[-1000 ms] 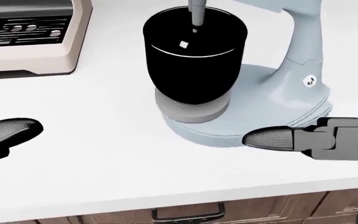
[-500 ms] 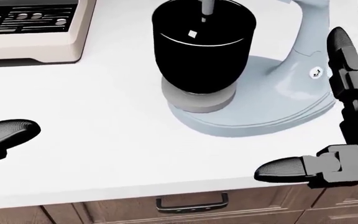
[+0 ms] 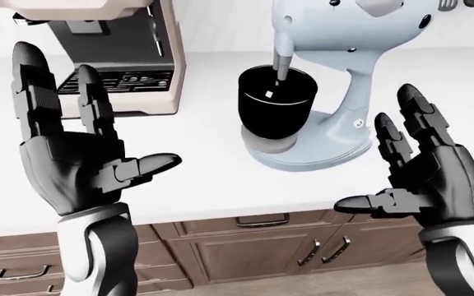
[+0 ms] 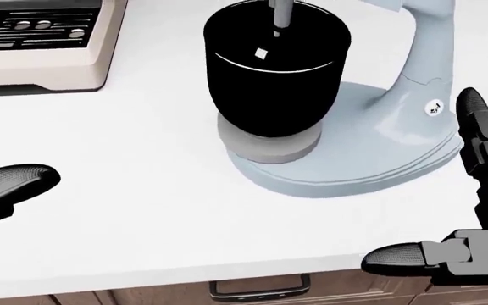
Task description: Open the stand mixer head.
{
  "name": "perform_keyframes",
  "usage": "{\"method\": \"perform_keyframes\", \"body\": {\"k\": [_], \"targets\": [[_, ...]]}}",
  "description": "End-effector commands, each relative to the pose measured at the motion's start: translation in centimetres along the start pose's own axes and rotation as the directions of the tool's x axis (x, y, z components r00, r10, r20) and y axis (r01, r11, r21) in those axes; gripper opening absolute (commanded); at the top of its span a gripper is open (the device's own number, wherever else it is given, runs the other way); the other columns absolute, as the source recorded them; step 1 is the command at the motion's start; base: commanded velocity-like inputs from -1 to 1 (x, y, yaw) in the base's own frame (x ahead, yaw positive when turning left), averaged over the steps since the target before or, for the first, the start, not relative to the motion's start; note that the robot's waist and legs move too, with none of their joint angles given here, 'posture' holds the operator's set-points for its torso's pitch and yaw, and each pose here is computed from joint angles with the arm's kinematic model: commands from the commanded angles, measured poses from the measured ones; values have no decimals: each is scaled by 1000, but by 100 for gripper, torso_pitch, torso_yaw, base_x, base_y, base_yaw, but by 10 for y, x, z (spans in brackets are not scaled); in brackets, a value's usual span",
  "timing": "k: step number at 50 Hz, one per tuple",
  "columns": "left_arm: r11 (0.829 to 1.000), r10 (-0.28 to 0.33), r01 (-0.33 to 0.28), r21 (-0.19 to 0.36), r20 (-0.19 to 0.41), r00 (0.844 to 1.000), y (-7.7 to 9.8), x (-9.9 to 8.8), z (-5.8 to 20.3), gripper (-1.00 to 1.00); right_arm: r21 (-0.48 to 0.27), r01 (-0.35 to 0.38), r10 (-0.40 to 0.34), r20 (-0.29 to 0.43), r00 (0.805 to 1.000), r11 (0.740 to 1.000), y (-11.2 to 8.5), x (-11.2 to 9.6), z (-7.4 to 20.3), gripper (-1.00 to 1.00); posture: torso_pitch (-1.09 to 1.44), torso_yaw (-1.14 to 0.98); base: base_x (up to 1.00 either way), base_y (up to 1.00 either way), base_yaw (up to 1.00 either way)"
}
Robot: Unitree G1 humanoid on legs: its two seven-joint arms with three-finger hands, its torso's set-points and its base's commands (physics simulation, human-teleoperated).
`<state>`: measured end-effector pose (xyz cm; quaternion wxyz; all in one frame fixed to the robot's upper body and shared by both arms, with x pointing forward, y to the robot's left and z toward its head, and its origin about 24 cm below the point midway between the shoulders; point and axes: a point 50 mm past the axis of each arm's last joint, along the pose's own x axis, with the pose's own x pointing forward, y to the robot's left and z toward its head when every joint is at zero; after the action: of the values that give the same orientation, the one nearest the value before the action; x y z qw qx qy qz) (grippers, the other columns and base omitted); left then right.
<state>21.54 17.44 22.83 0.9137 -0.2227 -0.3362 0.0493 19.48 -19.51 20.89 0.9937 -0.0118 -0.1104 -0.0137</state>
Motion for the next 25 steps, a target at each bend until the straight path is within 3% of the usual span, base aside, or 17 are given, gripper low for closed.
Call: {"method": "perform_keyframes", "body": {"k": [1,6,25], "targets": [[999,-34,35,-14,55,998,-6,1,9,100,-15,-6,7,66,998,1000,1,-2,10,100,0,0,0,0,0],[999,-33,34,-11,57,998,-5,2,9,100,5,-47,47,28,999,999,7,-2,3,100,0,0,0,0,0],[1000,-28,29,-8,62,998,-4,4,10,100,-7,-58,58,-3,998,998,7,2,-13,100,0,0,0,0,0]]}}
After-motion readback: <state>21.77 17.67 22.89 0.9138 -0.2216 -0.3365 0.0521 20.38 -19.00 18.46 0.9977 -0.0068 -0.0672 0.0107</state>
